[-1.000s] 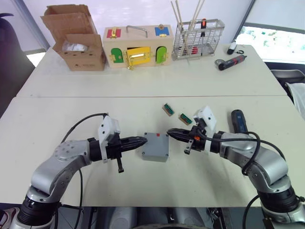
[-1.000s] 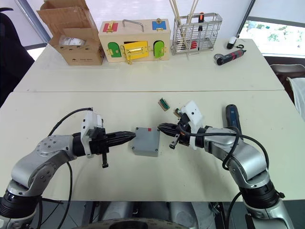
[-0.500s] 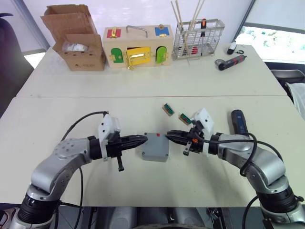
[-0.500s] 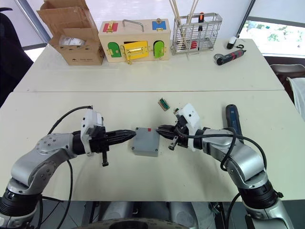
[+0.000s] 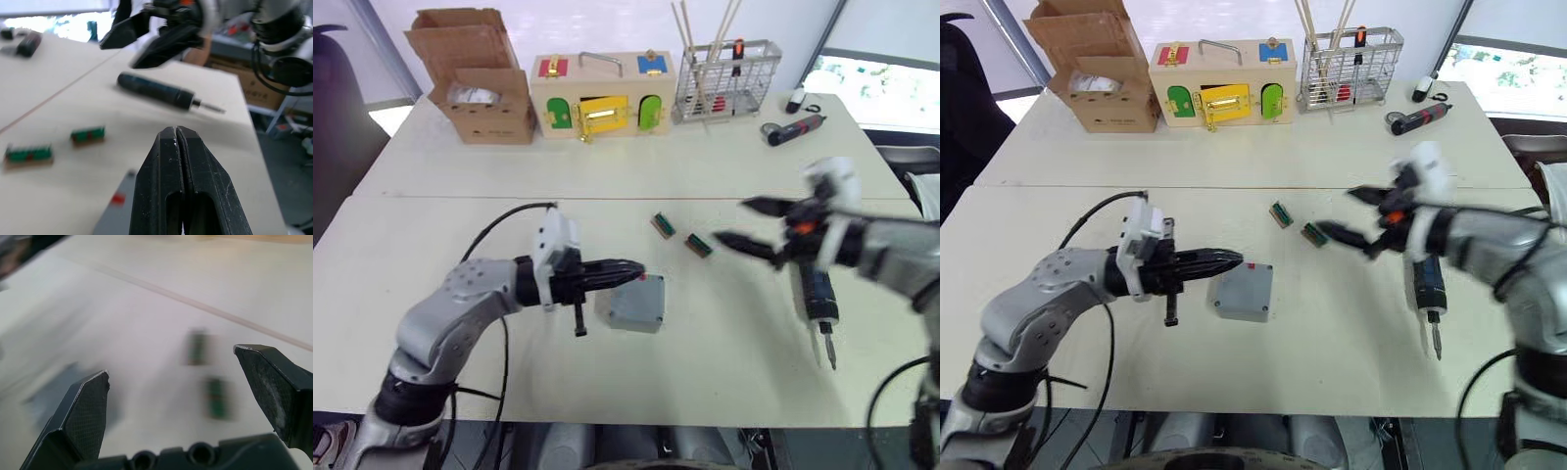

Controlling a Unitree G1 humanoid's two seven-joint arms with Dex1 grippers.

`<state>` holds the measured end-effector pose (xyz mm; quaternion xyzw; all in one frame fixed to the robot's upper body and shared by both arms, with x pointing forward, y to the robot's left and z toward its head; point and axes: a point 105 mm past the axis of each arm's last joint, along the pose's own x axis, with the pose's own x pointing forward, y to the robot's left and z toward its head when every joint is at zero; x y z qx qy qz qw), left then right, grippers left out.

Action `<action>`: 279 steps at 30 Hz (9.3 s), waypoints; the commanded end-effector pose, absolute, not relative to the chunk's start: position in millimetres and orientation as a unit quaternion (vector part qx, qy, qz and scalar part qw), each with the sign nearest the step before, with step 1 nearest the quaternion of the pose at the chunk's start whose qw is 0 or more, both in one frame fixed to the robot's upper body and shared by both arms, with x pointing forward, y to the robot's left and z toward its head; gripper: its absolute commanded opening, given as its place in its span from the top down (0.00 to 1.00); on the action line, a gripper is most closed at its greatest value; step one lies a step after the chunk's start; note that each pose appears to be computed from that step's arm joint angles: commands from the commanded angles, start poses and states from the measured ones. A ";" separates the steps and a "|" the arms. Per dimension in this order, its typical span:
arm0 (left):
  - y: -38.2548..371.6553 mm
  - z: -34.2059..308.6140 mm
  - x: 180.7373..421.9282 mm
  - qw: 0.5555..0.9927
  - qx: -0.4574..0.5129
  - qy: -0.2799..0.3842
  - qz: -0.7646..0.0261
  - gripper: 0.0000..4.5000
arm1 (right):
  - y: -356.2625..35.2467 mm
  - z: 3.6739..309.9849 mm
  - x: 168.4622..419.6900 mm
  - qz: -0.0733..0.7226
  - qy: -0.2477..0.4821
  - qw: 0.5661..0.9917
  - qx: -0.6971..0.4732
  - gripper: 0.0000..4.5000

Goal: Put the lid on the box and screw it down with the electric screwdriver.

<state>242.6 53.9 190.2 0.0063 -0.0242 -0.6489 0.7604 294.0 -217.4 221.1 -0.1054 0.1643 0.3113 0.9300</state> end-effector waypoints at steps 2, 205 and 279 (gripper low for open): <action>35.5 192.6 229.2 0.725 0.009 -0.033 -0.688 1.00 | -273.2 208.3 283.3 0.222 0.304 0.920 -0.109 0.00; 95.9 91.3 250.2 0.754 0.196 0.128 -0.614 1.00 | -62.3 123.9 244.8 0.400 -0.008 0.916 -0.020 0.58; 21.7 175.9 209.2 0.710 0.141 -0.033 -0.689 1.00 | -293.7 148.8 293.3 0.098 0.530 0.833 0.127 0.58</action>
